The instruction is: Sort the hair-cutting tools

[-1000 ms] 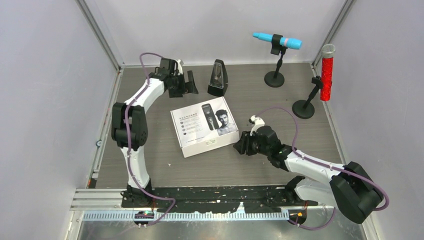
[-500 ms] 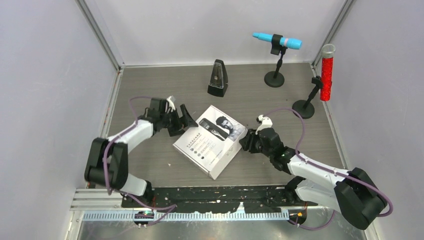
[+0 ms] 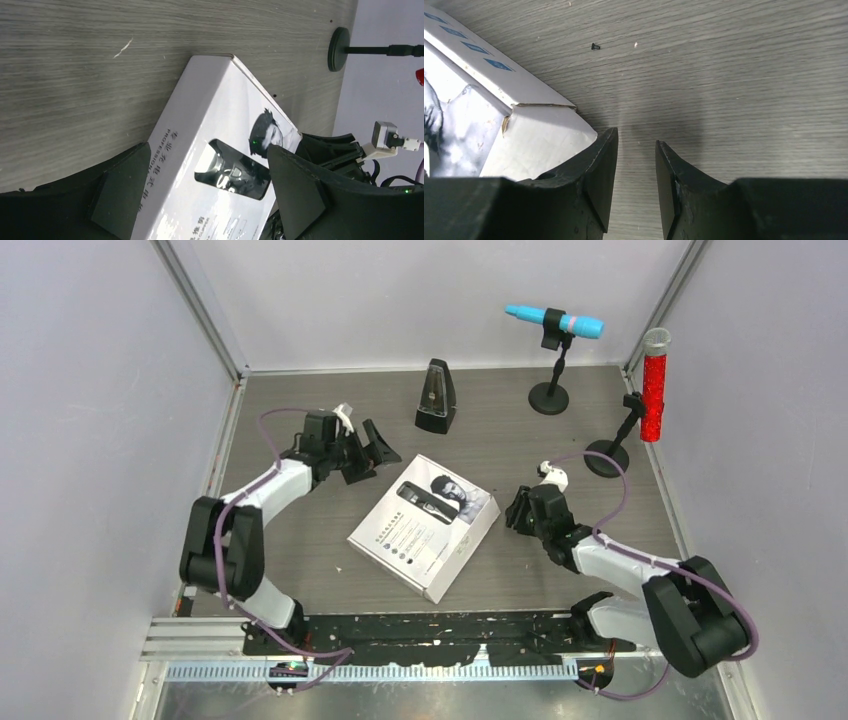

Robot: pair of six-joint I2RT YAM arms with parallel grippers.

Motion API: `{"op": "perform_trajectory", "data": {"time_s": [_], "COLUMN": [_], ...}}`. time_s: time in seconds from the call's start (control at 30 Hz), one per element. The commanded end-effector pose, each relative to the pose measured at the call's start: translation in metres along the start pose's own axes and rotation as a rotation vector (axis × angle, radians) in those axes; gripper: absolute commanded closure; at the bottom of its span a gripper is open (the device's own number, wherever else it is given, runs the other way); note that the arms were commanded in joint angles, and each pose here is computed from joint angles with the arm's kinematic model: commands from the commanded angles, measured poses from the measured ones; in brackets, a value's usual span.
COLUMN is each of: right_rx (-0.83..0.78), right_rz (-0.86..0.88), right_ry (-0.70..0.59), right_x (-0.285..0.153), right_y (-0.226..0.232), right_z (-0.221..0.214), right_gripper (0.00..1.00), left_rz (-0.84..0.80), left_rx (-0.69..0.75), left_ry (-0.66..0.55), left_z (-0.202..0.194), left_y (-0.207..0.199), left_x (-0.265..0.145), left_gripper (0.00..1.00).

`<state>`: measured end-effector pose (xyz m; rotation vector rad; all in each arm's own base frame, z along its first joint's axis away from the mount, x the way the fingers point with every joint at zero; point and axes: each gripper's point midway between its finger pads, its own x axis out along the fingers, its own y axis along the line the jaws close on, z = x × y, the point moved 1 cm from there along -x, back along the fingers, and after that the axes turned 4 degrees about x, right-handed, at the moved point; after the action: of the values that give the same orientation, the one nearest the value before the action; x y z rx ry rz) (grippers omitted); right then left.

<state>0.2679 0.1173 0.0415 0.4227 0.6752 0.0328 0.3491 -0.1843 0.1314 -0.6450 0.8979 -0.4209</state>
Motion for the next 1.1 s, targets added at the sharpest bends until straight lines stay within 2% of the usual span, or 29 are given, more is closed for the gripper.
{"op": "perform_trajectory", "data": {"time_s": [0.0,0.2,0.37,0.53,0.7,0.87,1.07], "right_rx": [0.016,0.013,0.009,0.0,0.023,-0.001,-0.019], "right_rz": [0.074,0.126,0.222,0.32,0.392,0.341,0.249], "right_ry": [-0.06,-0.007,0.034,0.099,0.102,0.078,0.088], "right_x": [0.01,0.026,0.043,0.06,0.071,0.062,0.029], "right_y": [0.026,0.041,0.075,0.112,0.137,0.126,0.093], "right_z": [0.026,0.019,0.016,0.011,0.02,0.027,0.013], "right_gripper": [0.58,0.58,0.6,0.6,0.6,0.6,0.59], "left_rz": [-0.042,-0.068,-0.126,-0.124,-0.111,-0.056,0.124], "left_rx": [-0.022,-0.029,-0.065,-0.071,-0.072,-0.065,-0.017], "left_ry": [0.012,0.067,0.087,0.065,0.026,-0.021,-0.059], "left_z": [0.011,-0.015,-0.03,-0.021,-0.01,-0.001,-0.006], "left_y": [-0.005,-0.009,-0.019,-0.019,-0.019,-0.004,0.027], "left_x": [0.021,0.039,0.049,0.05,0.042,0.021,-0.013], "left_gripper": [0.1,0.1,0.11,0.11,0.11,0.1,0.1]}}
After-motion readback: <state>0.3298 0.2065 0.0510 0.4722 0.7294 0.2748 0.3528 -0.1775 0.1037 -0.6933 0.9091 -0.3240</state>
